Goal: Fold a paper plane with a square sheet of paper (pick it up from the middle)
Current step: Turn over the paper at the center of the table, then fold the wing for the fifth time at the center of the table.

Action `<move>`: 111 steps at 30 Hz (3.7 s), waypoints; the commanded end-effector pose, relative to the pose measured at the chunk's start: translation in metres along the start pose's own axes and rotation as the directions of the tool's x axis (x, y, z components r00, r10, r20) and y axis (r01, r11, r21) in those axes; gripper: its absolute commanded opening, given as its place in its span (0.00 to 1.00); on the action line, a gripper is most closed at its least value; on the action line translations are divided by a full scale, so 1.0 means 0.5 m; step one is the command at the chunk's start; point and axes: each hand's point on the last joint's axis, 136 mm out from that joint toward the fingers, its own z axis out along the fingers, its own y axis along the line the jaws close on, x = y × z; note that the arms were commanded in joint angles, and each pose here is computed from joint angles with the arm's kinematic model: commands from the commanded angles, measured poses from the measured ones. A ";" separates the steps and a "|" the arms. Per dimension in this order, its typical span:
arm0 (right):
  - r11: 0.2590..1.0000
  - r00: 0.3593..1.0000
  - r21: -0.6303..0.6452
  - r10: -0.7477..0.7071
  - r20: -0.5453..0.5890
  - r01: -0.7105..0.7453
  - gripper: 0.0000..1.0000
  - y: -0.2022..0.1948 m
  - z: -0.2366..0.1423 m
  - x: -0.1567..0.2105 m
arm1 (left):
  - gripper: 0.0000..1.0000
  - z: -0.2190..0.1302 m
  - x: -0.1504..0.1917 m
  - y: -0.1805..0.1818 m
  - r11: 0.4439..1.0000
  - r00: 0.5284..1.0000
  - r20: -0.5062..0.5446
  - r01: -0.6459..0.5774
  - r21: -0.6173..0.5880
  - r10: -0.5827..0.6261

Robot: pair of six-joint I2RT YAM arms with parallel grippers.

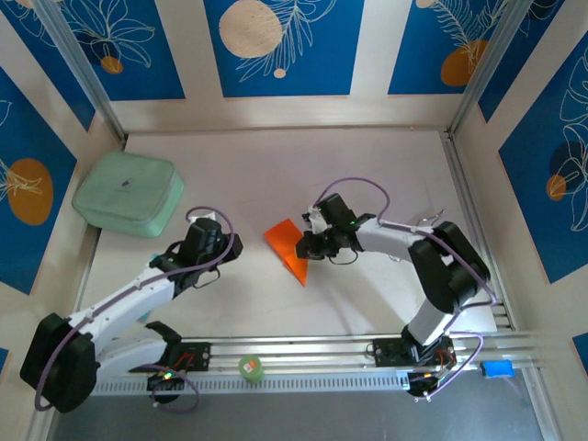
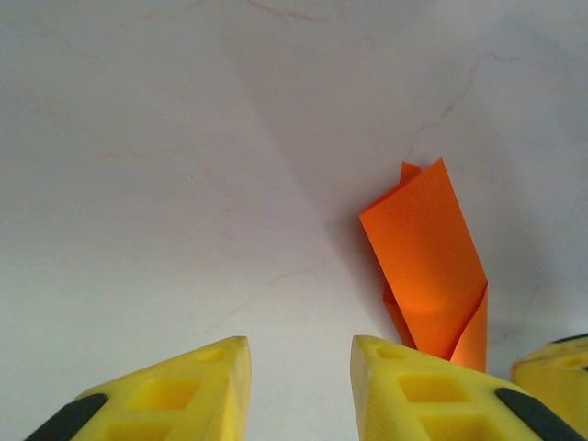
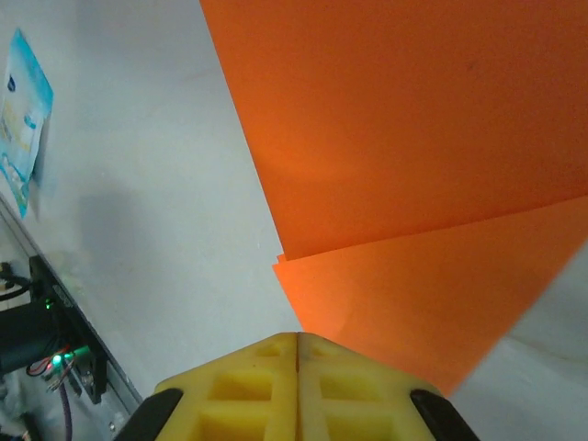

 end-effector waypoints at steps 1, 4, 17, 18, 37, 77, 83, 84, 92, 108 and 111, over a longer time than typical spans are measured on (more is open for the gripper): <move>0.997 0.997 -0.062 0.051 -0.065 -0.055 0.06 0.017 0.029 0.003 | 0.30 0.008 -0.005 -0.040 0.996 0.999 -0.035 0.025 0.087 -0.022; 0.993 0.990 -0.026 0.112 -0.086 -0.115 0.06 -0.004 0.053 0.007 | 0.29 0.019 0.005 -0.047 0.995 0.998 -0.065 0.029 0.100 -0.023; 0.662 0.659 0.052 0.731 0.180 -0.748 0.04 -0.129 0.067 0.051 | 0.26 0.067 0.041 -0.074 0.982 0.983 -0.170 0.092 0.167 -0.064; 0.642 0.632 0.022 0.746 0.210 -0.766 0.04 -0.125 0.068 0.051 | 0.26 0.070 0.044 -0.078 0.980 0.982 -0.180 0.095 0.175 -0.063; 0.907 0.865 0.027 0.392 0.311 -0.421 0.13 -0.075 -0.094 -0.031 | 0.11 0.131 0.077 -0.239 0.888 0.927 -0.371 0.118 0.444 0.062; 0.927 0.935 -0.173 0.348 0.072 -0.332 0.33 -0.068 -0.045 -0.055 | 0.02 0.268 0.198 -0.127 0.930 0.838 -0.538 0.262 0.257 -0.088; 0.940 0.965 -0.239 0.260 0.038 -0.244 0.34 -0.053 -0.045 -0.073 | 0.02 0.267 0.197 -0.127 0.931 0.839 -0.538 0.257 0.258 -0.083; 0.941 0.969 -0.249 0.246 0.030 -0.231 0.34 -0.052 -0.043 -0.075 | 0.02 0.268 0.197 -0.127 0.932 0.840 -0.536 0.255 0.258 -0.081; 0.940 0.976 -0.271 0.216 0.002 -0.207 0.34 -0.073 -0.040 -0.090 | 0.01 0.266 0.198 -0.125 0.934 0.840 -0.536 0.250 0.256 -0.078; 0.950 0.988 -0.272 0.141 -0.057 -0.151 0.10 -0.077 -0.016 -0.114 | 0.01 0.261 0.192 -0.129 0.937 0.843 -0.534 0.239 0.255 -0.070; 0.951 0.988 -0.268 0.148 -0.051 -0.156 0.03 -0.074 -0.022 -0.112 | 0.04 0.247 0.174 -0.148 0.927 0.856 -0.513 0.240 0.288 -0.063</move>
